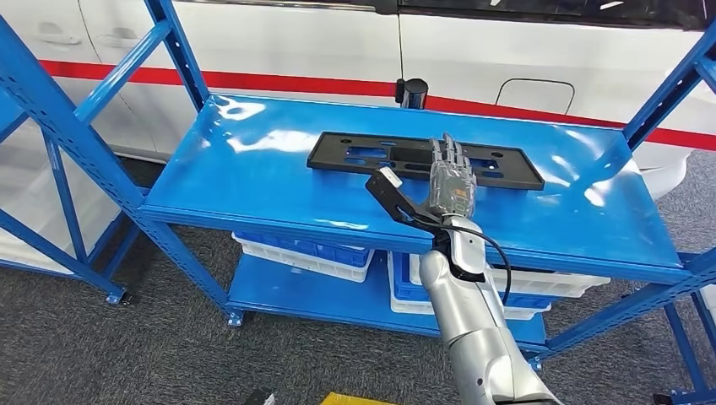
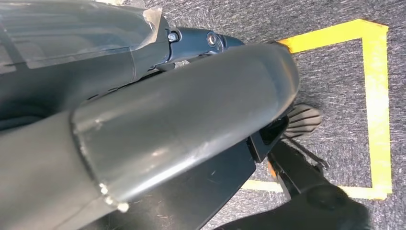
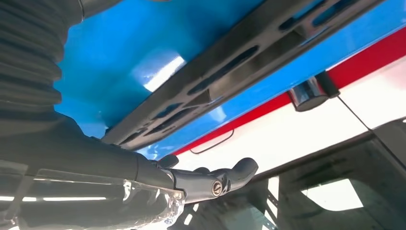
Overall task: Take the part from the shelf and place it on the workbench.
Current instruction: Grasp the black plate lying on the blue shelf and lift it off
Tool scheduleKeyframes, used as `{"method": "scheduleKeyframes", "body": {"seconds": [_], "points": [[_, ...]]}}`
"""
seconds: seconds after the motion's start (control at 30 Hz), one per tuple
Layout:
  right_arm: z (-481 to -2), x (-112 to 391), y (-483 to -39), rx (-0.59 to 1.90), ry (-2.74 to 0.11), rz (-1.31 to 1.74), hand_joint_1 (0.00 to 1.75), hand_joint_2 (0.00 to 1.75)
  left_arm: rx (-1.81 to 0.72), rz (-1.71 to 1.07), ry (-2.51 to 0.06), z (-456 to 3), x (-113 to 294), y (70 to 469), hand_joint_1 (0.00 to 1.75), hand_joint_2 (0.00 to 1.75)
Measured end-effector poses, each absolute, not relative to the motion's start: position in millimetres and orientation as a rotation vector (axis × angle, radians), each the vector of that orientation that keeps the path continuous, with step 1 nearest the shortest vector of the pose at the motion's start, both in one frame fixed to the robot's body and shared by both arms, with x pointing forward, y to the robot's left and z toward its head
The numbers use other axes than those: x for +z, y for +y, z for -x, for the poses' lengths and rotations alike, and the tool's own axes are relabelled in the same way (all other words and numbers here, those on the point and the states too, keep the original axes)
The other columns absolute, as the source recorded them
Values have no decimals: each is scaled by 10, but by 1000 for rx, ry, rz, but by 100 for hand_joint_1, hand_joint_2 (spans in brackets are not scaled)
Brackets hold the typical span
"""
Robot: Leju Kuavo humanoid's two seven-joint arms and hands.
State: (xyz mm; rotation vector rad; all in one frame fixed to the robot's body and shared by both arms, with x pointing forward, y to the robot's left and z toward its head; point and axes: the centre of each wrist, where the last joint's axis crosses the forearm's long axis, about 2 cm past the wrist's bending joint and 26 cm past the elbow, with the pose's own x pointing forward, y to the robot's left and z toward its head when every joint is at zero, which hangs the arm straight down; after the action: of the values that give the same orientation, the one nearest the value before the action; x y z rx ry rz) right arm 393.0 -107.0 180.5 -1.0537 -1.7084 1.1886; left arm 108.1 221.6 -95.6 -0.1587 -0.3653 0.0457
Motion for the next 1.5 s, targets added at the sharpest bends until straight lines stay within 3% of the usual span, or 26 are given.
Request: {"method": "scheduleKeyframes", "body": {"seconds": [1.5], "points": [[-3940, 1798, -1072, 1189, -1713, 1030, 0, 175, 55, 172, -398, -1235, -910, 2173, 0, 0]]}}
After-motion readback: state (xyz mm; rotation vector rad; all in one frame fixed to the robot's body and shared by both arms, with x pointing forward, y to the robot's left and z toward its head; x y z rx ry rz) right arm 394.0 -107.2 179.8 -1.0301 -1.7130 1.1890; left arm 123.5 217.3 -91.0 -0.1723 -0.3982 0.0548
